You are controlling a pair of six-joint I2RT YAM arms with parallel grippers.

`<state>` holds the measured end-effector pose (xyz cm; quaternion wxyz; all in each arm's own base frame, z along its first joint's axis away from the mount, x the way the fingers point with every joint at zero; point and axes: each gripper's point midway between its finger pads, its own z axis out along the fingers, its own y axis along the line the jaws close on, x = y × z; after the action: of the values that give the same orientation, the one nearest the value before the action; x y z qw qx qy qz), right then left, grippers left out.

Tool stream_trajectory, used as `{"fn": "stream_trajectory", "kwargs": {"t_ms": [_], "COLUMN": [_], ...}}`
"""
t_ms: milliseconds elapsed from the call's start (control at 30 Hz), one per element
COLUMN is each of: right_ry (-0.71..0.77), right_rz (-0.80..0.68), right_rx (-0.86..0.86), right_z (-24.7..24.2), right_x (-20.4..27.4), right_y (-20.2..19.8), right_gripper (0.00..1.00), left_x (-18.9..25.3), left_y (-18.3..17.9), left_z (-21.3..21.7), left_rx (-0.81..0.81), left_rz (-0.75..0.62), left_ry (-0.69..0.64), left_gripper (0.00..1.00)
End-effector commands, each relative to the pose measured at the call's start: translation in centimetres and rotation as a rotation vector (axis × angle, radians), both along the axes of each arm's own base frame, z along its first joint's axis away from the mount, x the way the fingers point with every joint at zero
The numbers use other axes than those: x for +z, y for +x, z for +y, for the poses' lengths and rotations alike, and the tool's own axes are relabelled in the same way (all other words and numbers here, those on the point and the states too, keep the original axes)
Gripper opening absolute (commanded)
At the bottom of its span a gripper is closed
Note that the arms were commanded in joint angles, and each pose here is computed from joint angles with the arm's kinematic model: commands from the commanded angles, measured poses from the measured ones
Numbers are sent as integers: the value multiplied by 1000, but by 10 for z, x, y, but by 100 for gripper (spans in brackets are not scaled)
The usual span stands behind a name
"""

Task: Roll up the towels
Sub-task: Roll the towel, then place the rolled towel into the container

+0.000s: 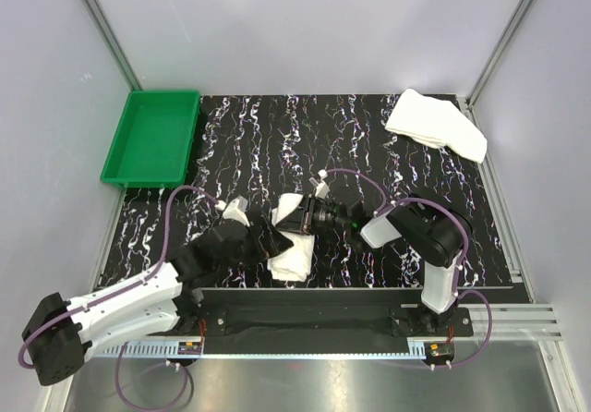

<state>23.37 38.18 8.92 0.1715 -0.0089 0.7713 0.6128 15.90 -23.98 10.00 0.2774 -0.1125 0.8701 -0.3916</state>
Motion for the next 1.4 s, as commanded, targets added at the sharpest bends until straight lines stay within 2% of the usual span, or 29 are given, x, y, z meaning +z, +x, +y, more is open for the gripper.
{"fn": "stream_trajectory", "kwargs": {"t_ms": [0,100,267,500,633,700,867,1133,1367], "right_ry": [-136,-142,-155,-166,-172,-174,-174,-175,-180], "right_rz": [84,89,94,102,109,112,121,133,143], "right_rx": [31,36,45,50,55,58,64,68,70], "right_z": [-2,-1,-1,0,0,0,1,2,2], "right_x": [-48,-50,-53,-56,-59,-60,-65,-69,-73], "right_y": [-18,-21,-24,-26,-27,-28,-28,-29,-29], "right_gripper": [25,25,25,25,25,25,24,24,24], "left_x": [-40,-48,-46,-49,-43,-33,-52,-81,-93], "left_y": [-4,0,21,41,50,53,59,50,48], "left_z": [53,54,53,28,33,28,33,23,20], "left_rx": [36,35,34,-27,10,9,22,1,-15], "left_rz": [38,37,-38,-74,-96,-127,-82,4,33], "left_ry": [351,399,432,375,345,286,265,149,144], "left_gripper": [99,99,99,99,99,99,99,98,64]}}
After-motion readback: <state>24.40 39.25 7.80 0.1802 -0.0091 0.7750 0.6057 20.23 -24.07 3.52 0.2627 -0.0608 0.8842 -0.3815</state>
